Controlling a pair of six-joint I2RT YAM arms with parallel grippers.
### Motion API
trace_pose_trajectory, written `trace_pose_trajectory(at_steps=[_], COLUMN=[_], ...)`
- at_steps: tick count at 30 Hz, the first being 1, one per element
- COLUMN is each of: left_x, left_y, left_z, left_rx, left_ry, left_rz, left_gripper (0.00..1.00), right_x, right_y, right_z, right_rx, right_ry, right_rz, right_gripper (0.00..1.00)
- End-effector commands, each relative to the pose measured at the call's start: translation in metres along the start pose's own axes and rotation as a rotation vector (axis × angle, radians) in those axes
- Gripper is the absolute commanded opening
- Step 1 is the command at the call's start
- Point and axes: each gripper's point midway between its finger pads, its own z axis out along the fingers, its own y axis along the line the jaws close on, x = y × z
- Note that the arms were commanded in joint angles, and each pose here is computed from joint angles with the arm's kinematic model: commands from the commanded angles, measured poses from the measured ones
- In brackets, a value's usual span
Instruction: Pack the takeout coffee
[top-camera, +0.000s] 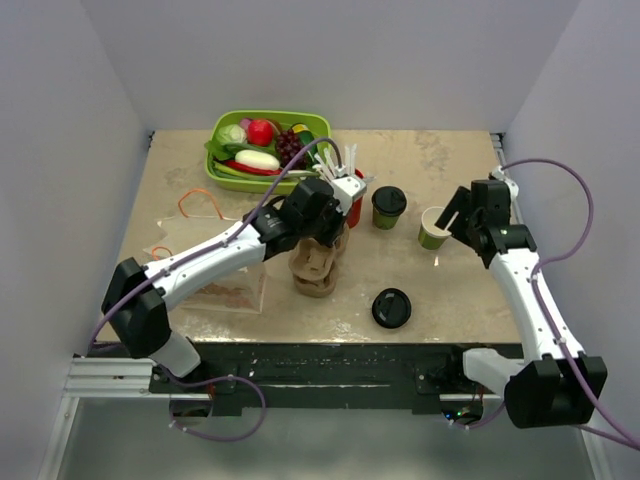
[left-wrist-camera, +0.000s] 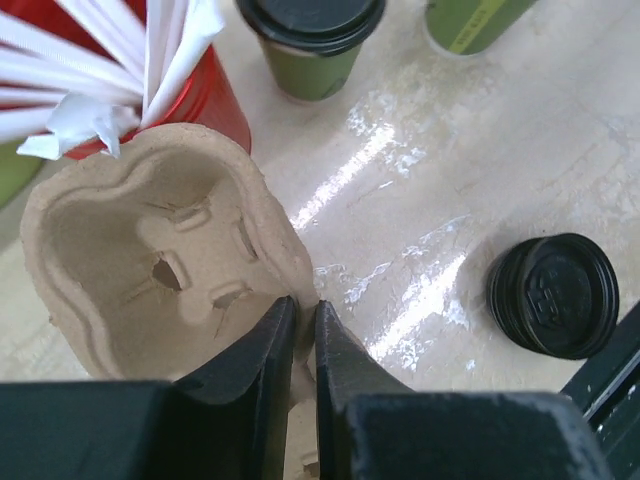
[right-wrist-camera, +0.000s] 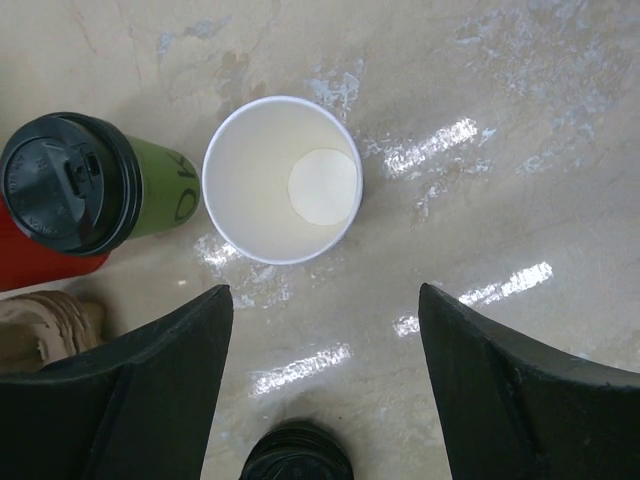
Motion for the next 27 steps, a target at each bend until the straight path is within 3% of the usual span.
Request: trace_pose_trajectory(at_steps=[1, 7, 13, 19, 27], left_x=[-0.009, -0.022, -0.021, -0.012, -0.006], left_y=[-0.041, -0.104, -0.138, -0.142, -0.147], left_z=[-0.025, -0.025, 0.008, 0.038, 0.074], left_rx=[0.161, 0.464, 0.566, 0.594, 0.592], left_ry=[-0.077, -0.15, -0.114, -0.082, -0.086], left_rz=[0.277, 0.518, 0.717, 0.785, 0.812], left_gripper=[0.0, 0.0, 0.0, 0.0, 0.0], right_x=[-0.025, -0.059, -0.079, -0.083, -0.08], right_y=[-0.007, -0.021, -0.027, -0.034, -0.031], right_z=[-0.032, -0.076, -0.113, -0.13, -0.125], right_rx=[0.012, 0.023, -0.017, -0.025, -0.039], right_ry=[-0.12, -0.312, -0.446, -0.505, -0.488], right_rz=[0.047, 0.147, 0.193, 0.208, 0.191], right_gripper=[0.78, 0.79, 0.8, 0.81, 0.8])
